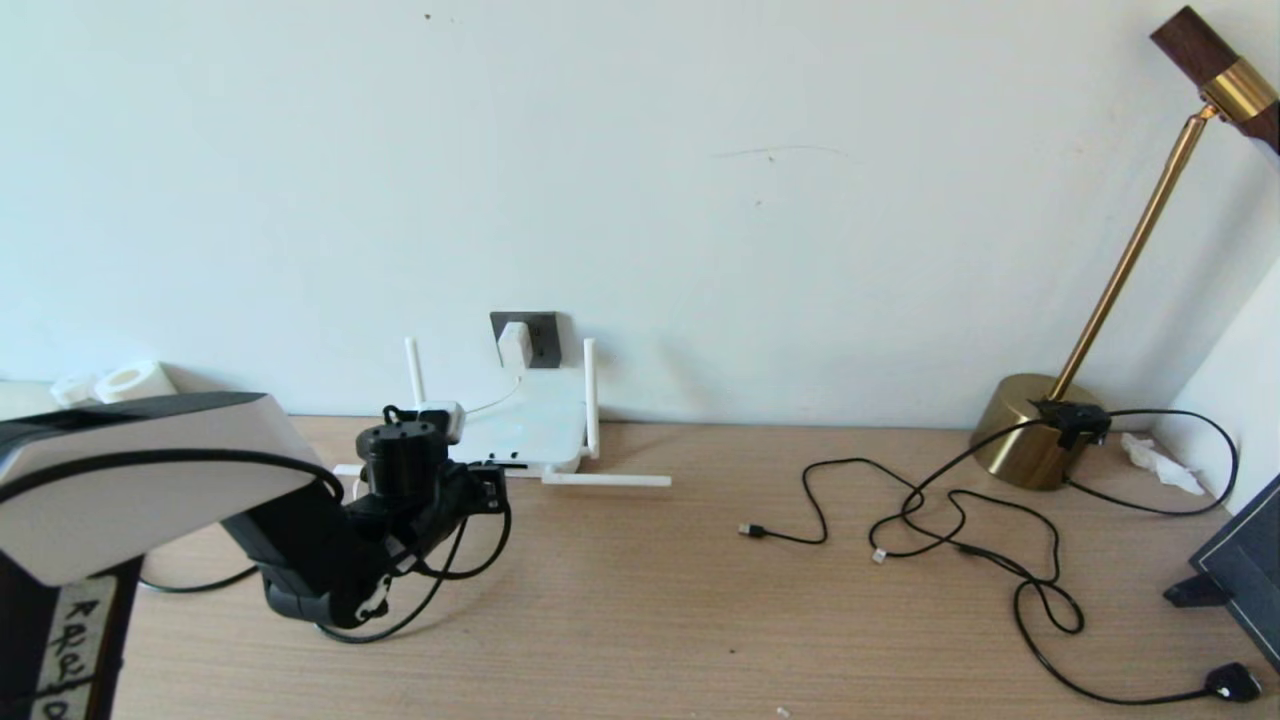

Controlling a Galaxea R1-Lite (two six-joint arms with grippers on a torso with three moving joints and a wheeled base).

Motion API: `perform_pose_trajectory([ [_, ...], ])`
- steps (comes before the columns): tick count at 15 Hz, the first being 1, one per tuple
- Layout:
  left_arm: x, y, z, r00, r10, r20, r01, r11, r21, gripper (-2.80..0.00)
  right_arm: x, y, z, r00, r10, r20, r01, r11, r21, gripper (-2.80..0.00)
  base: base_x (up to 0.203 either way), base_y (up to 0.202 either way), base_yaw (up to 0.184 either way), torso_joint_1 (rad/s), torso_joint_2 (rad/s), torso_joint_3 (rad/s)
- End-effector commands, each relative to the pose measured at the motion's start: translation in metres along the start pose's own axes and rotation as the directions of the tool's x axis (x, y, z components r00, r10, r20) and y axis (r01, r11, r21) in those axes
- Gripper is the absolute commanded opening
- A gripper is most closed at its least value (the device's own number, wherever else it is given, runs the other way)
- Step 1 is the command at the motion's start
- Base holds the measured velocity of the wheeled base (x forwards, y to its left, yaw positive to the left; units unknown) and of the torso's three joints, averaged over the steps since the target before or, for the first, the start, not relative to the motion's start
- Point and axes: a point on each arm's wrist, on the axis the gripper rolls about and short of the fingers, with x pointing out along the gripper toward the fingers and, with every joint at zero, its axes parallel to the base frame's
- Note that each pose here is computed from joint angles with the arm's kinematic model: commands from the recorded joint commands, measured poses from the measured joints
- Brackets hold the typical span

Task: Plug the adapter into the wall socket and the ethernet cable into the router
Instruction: Plug cable into router interface

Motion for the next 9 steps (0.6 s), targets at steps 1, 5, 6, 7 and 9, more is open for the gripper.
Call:
perform_pose_trajectory([
  [1,0.0016,-0.0003,-0.0004,1.0,0.001,0.004,-0.001,1.0,-0.001,-2.8,0.0001,0.0,0.0001,1.0,0.0,-0.001,0.0,1.0,0.0,0.0,0.0,0.0,0.0,0.0,0.0,0.0],
  [5,0.0044,-0.0006,-0.005,1.0,0.001,-0.007,-0.001,1.0,0.001,-2.8,0.0001,0.0,0.0001,1.0,0.0,-0.001,0.0,1.0,0.0,0.0,0.0,0.0,0.0,0.0,0.0,0.0],
  [6,0.0046,-0.0006,-0.0057,1.0,0.001,-0.009,-0.001,1.0,0.001,-2.8,0.0001,0.0,0.0001,1.0,0.0,-0.001,0.0,1.0,0.0,0.0,0.0,0.0,0.0,0.0,0.0,0.0],
  [7,0.0053,-0.0006,-0.0073,1.0,0.001,-0.013,-0.001,1.0,0.003,-2.8,0.0001,0.0,0.0001,1.0,0.0,-0.001,0.0,1.0,0.0,0.0,0.0,0.0,0.0,0.0,0.0,0.0],
  [9,0.0051,-0.0005,-0.0086,1.0,0.002,-0.017,-0.002,1.0,0.002,-2.8,0.0001,0.0,0.0001,1.0,0.0,-0.001,0.0,1.0,0.0,0.0,0.0,0.0,0.0,0.0,0.0,0.0],
])
